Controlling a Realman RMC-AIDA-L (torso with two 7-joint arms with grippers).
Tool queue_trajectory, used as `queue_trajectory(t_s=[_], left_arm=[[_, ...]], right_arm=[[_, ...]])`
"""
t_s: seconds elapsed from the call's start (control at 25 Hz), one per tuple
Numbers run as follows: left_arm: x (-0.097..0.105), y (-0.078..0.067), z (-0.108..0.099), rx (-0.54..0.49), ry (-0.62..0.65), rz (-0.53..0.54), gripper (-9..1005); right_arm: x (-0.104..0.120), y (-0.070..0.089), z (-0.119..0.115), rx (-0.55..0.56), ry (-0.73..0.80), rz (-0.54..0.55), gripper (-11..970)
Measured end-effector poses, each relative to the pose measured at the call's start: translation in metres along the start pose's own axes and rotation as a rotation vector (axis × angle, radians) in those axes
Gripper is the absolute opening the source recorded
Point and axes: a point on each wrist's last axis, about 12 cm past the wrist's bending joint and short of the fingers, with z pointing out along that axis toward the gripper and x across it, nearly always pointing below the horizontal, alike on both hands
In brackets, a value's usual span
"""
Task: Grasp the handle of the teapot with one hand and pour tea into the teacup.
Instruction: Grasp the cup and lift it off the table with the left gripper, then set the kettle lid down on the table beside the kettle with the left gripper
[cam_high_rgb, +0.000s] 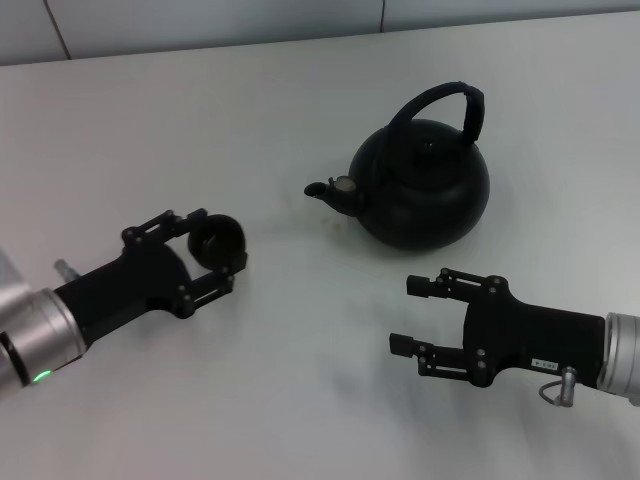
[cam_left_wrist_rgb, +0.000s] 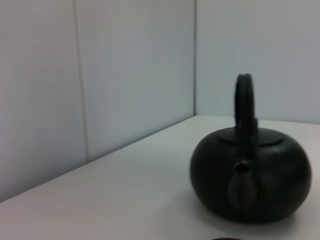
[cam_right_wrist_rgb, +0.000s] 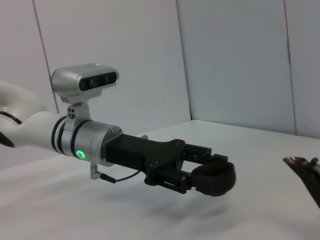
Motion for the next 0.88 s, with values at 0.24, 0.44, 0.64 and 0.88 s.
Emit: queue_trajectory(t_s=[0.24,0.44,0.64,0.88], left_arm=[[-0.007,-0.005,0.020,0.048,0.004,0.006,709],[-0.009,-0.010,0.032,0.071,0.020,0.042,711],[-0.010,-0.012,0.037,0.079,0.022,0.046,714],[-0.010,-0.010,0.040,0.067,0.039,0.048,717]], right_arm=[[0.002,0.003,-0.003,0.004,-0.002,0.008,738],[0.003,0.004,-0.004,0.005,-0.006,0.012,738],[0.003,0.004,-0.006,0.006,-0.006,0.014,738],[0.003,0.004,-0.006,0.006,-0.006,0.014,737]])
